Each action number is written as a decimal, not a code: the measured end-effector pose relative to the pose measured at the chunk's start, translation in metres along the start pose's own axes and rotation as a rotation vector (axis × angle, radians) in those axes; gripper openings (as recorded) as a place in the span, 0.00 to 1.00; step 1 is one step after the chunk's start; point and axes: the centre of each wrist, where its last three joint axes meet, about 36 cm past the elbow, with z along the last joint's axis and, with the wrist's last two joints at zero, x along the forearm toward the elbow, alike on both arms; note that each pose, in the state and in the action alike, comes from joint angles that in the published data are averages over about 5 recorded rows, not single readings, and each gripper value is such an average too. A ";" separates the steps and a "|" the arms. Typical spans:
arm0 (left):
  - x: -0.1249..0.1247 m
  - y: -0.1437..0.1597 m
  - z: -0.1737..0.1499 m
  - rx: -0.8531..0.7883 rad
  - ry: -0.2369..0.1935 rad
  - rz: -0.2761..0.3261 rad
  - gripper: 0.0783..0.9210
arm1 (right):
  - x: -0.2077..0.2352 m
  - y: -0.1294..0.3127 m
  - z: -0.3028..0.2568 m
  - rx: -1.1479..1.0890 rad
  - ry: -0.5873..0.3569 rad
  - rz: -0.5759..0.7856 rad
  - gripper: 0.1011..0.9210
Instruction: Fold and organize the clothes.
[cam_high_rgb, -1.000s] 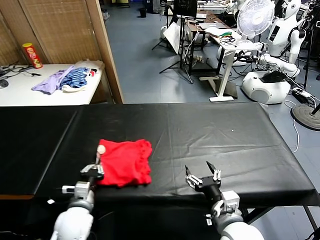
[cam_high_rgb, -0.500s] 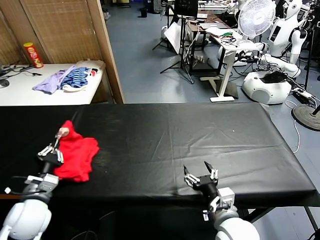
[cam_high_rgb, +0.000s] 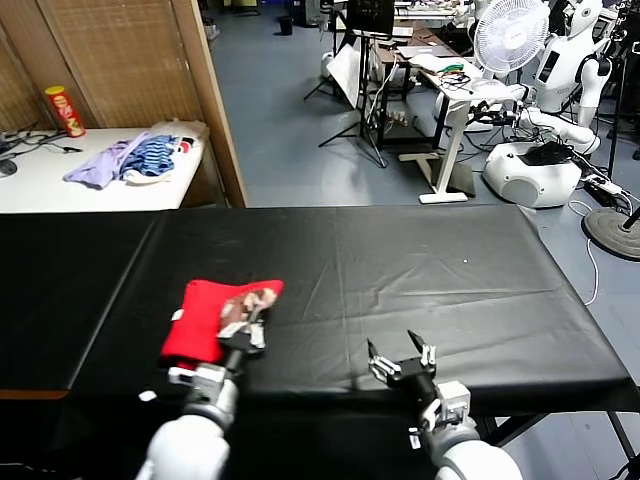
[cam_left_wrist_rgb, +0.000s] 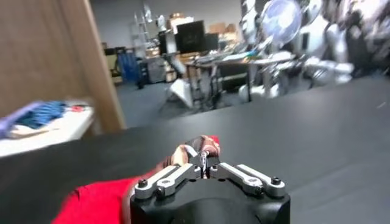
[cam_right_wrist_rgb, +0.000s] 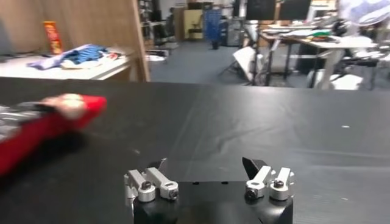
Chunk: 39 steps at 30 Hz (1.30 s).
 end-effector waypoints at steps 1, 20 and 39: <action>-0.002 -0.007 0.001 0.017 -0.009 0.023 0.17 | -0.002 0.000 0.001 -0.001 0.004 -0.023 0.85; 0.015 -0.010 -0.008 0.176 -0.298 0.189 0.85 | -0.084 0.038 0.006 -0.252 0.124 -0.323 0.85; 0.036 0.022 0.006 0.114 -0.277 0.062 0.85 | -0.126 0.024 0.006 -0.102 0.072 -0.260 0.07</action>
